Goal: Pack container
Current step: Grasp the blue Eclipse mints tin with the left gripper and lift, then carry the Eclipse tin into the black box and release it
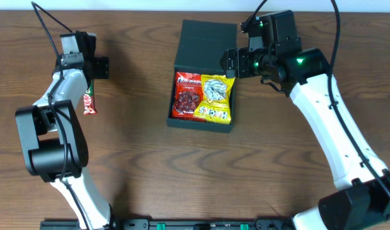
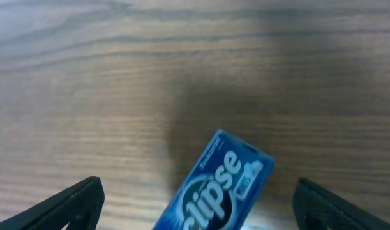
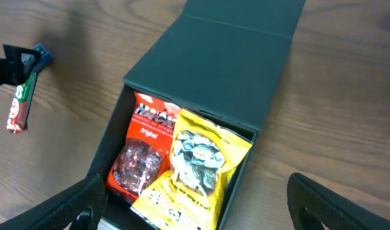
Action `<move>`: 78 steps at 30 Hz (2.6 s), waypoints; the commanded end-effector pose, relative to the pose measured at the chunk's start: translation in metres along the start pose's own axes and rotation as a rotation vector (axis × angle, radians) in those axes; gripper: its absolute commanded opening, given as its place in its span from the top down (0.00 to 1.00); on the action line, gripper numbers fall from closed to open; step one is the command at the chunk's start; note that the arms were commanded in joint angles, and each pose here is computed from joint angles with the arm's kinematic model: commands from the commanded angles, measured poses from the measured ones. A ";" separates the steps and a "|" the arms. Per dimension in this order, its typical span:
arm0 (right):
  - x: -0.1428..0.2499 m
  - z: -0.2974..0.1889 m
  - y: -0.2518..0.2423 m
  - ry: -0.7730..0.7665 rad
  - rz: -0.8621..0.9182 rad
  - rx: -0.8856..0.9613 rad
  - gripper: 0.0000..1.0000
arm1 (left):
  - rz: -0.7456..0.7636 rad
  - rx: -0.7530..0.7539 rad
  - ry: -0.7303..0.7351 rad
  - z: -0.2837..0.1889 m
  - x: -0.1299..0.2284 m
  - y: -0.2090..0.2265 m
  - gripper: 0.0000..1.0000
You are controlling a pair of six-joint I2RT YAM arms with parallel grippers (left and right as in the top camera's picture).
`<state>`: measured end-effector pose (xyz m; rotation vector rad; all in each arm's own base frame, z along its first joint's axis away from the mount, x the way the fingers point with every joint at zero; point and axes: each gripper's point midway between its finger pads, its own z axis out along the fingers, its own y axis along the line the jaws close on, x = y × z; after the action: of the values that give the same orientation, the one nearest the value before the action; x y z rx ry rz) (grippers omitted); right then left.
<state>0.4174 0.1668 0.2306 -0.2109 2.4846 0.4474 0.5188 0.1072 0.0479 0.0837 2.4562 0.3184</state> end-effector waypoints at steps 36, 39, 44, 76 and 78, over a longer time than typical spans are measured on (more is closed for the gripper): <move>-0.008 0.001 -0.010 -0.034 0.052 0.038 0.07 | 0.048 0.069 0.065 0.031 0.032 -0.015 0.49; -0.008 0.001 -0.010 -0.034 0.052 0.038 0.07 | 0.026 0.067 0.059 0.030 0.030 -0.014 0.57; -0.008 0.001 -0.011 -0.035 0.052 0.045 0.07 | -0.029 0.059 0.039 0.026 0.016 -0.010 0.64; -0.025 -0.030 -0.133 -0.112 0.239 0.210 0.02 | 0.075 0.400 0.234 -0.183 -0.017 -0.226 0.94; -0.023 -0.031 -0.135 -0.105 0.228 0.216 0.02 | 0.092 0.420 0.229 -0.194 -0.014 -0.249 0.94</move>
<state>0.4545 0.0354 0.2341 0.2200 2.4310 0.2954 0.4215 -0.1559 0.1384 0.3719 2.7200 -0.1400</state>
